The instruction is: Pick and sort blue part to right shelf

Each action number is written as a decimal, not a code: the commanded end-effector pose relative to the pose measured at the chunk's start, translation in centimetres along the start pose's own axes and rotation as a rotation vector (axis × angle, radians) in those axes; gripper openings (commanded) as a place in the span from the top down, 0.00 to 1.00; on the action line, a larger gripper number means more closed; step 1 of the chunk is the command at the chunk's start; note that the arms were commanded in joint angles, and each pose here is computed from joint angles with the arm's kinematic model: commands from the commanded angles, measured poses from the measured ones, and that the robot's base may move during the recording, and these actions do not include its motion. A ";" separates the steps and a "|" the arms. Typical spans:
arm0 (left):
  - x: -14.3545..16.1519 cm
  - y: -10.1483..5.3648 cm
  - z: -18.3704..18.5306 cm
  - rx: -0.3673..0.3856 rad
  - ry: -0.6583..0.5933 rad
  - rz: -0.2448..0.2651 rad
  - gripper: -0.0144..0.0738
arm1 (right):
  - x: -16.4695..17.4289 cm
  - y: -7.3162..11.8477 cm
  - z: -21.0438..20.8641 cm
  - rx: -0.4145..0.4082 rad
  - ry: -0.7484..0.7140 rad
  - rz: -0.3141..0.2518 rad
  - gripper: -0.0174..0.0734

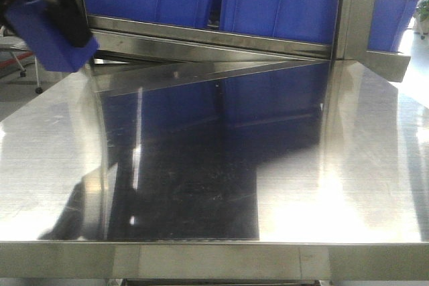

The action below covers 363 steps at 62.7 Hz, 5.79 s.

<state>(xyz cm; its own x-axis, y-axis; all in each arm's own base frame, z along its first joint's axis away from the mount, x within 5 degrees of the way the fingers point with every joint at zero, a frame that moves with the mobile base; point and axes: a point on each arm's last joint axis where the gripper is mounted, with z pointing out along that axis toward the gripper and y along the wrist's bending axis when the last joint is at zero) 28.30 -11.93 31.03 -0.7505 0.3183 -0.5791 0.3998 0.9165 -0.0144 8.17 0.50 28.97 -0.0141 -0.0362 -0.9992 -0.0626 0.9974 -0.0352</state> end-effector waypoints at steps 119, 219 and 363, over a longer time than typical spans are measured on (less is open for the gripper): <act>19.1 1.5 -17.3 -0.333 -1.085 -0.157 0.46 | -1.9 -0.1 -0.2 0.006 -0.122 -0.020 0.31; 19.1 1.5 -17.3 -0.333 -1.085 -0.157 0.46 | -1.9 -0.1 -0.2 0.006 -0.122 -0.020 0.31; 19.1 1.5 -17.3 -0.332 -1.085 -0.157 0.46 | -1.9 -0.1 -0.2 0.006 -0.122 -0.020 0.31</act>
<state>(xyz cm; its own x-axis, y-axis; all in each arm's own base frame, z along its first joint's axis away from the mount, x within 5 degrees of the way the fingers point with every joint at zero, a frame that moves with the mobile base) 5.62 -0.29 32.33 0.0295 -0.0193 -0.9994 0.0562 0.9983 -0.0176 8.10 0.46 29.00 -0.0102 -0.0358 -0.9993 -0.0585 0.9977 -0.0352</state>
